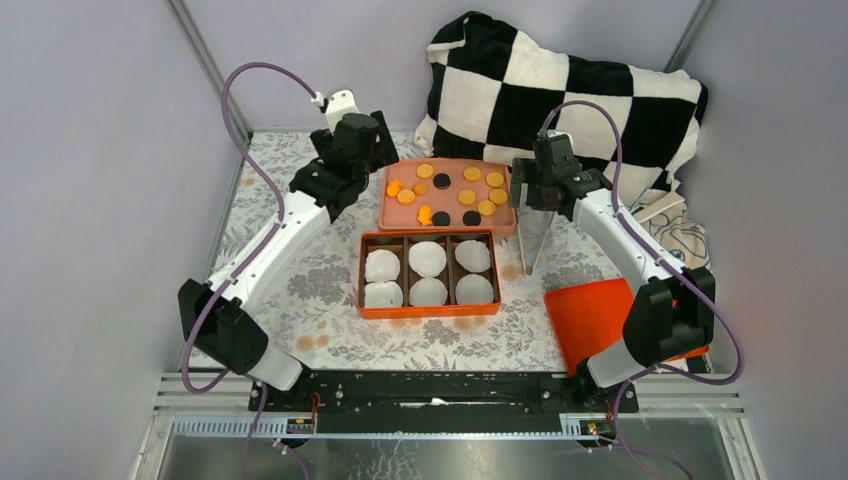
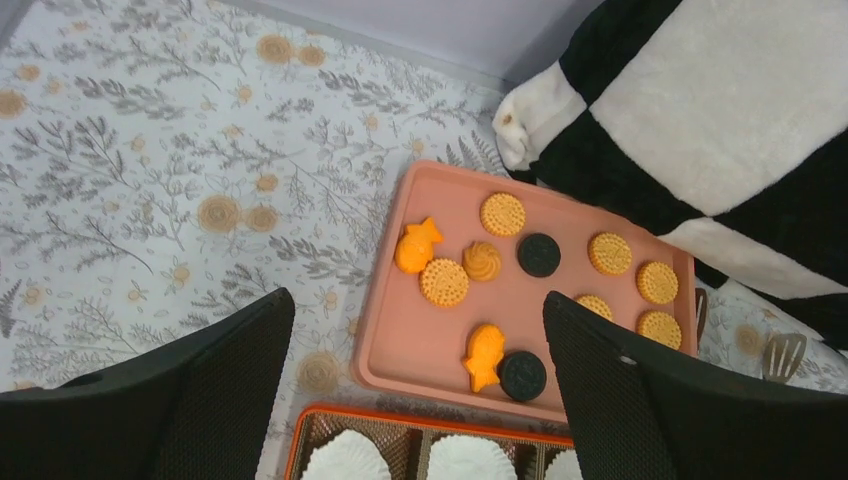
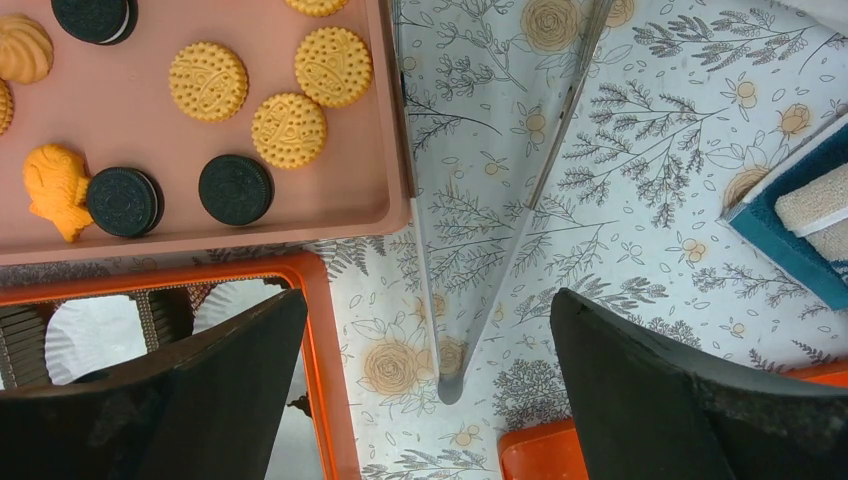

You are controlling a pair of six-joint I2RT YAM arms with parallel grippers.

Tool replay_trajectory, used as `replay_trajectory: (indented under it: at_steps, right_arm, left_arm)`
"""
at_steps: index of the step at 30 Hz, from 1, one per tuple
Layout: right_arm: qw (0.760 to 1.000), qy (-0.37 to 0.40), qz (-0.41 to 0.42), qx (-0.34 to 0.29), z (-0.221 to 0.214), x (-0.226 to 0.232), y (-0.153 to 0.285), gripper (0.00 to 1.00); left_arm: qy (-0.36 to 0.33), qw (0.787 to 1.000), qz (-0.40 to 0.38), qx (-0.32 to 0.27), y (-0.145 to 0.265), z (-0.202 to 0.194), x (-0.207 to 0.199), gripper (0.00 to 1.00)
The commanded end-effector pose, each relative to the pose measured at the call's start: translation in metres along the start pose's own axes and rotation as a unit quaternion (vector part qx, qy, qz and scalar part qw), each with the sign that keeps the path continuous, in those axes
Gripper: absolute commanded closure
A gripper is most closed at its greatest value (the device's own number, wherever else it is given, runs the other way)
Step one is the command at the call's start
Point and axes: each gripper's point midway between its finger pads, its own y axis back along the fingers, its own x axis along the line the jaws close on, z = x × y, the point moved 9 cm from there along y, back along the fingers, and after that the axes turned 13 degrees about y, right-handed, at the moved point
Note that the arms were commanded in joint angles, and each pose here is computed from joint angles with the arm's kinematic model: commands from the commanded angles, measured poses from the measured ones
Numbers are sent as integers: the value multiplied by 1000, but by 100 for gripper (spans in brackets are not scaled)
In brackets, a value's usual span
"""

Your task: Pack the cookies

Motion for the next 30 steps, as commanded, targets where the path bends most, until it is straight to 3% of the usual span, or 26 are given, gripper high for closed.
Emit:
replay_trajectory:
  at_steps: [1,6,11,17,30]
  right_arm:
    - [1000,-3,-8,-12,2,0,4,0]
    - [1000,-15,-18,-19,-13,0,-8,0]
    - [999,-25,-13,33,-44,5,-22,0]
    - [996,-45,-5,82,-84,9,-33,0]
    - [988,-42,-47,139,-107,7,-75,0]
  left_arm:
    - [36,999,-6,28,2,-15,6,3]
    - [33,998,-14,60,17,-50,24,3]
    - [10,998,-27,61,31,-72,41,1]
    - [10,997,-43,64,40,-80,45,1]
    - [1,994,-69,85,38,-86,37,1]
